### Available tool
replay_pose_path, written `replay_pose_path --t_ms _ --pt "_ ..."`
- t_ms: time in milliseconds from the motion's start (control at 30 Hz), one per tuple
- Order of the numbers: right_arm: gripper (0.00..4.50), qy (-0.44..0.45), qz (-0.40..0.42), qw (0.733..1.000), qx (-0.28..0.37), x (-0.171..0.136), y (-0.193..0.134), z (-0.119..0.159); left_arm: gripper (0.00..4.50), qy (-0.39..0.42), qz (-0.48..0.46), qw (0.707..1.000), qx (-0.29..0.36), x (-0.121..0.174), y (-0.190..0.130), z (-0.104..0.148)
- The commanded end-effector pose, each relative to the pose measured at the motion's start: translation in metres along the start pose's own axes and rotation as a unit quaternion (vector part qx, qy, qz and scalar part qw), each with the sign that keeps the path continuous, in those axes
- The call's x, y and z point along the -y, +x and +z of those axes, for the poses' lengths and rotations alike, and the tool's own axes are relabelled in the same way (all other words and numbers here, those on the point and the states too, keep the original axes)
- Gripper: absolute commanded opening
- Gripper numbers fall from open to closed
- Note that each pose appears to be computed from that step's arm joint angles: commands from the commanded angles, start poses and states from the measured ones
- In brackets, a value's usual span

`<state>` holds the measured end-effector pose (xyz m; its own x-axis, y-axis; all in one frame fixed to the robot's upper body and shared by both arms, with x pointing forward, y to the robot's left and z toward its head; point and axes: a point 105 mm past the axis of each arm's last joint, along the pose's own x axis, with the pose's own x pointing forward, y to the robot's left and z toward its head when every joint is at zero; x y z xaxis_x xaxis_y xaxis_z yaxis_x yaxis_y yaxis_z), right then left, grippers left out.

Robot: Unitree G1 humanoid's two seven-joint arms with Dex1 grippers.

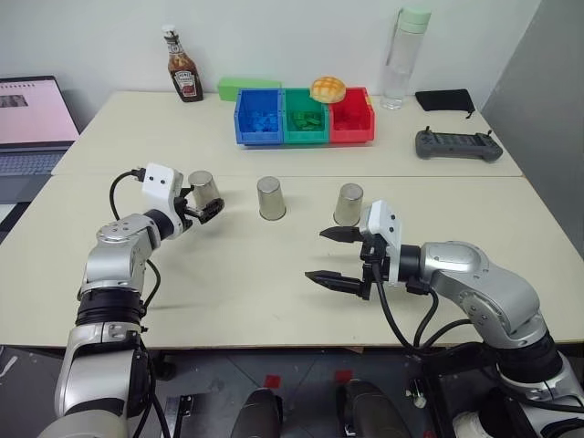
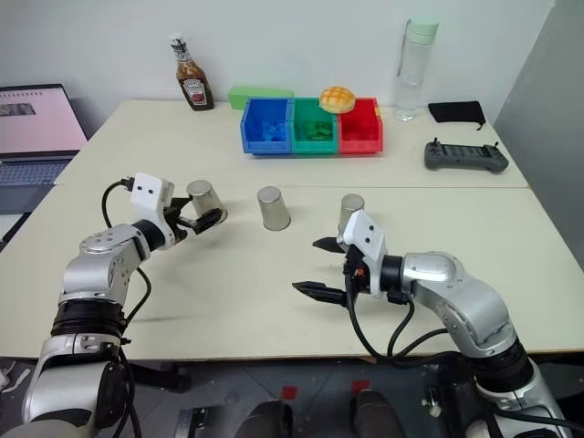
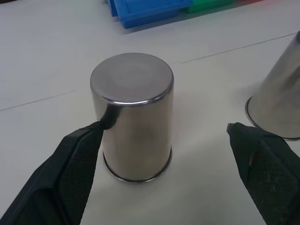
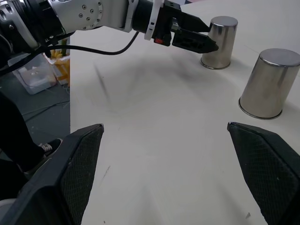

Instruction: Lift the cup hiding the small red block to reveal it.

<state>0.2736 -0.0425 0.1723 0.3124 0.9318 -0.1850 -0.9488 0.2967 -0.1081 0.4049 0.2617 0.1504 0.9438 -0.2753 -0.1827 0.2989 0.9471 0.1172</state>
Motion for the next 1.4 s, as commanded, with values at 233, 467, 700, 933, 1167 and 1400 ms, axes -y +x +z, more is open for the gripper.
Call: replay_pose_path --t_ms 233,467,700,933,1167,1400 --pt "4.50 -0.024 0.006 1.000 0.018 -0.003 0.000 0.015 4.47 0.011 0.040 0.999 0.029 -0.014 0.000 0.019" --pt "4.50 -0.021 0.008 1.000 0.017 -0.004 0.000 0.015 4.47 0.011 0.038 0.999 0.008 -0.011 0.023 0.018" --pt "4.50 -0.022 0.009 1.000 0.016 -0.004 0.000 0.016 4.47 0.020 0.046 0.998 -0.022 -0.008 0.037 0.006" --pt "4.50 -0.018 0.008 1.000 0.017 -0.005 0.000 0.015 4.20 0.018 0.068 0.997 -0.028 -0.016 0.041 0.005" --pt "4.50 -0.016 0.006 1.000 0.018 -0.005 0.000 0.015 2.98 0.009 0.065 0.997 -0.026 -0.017 0.042 0.003" --pt "4.50 -0.015 0.007 1.000 0.018 -0.008 0.000 0.015 2.84 -0.003 0.066 0.998 -0.008 -0.019 0.041 0.008"
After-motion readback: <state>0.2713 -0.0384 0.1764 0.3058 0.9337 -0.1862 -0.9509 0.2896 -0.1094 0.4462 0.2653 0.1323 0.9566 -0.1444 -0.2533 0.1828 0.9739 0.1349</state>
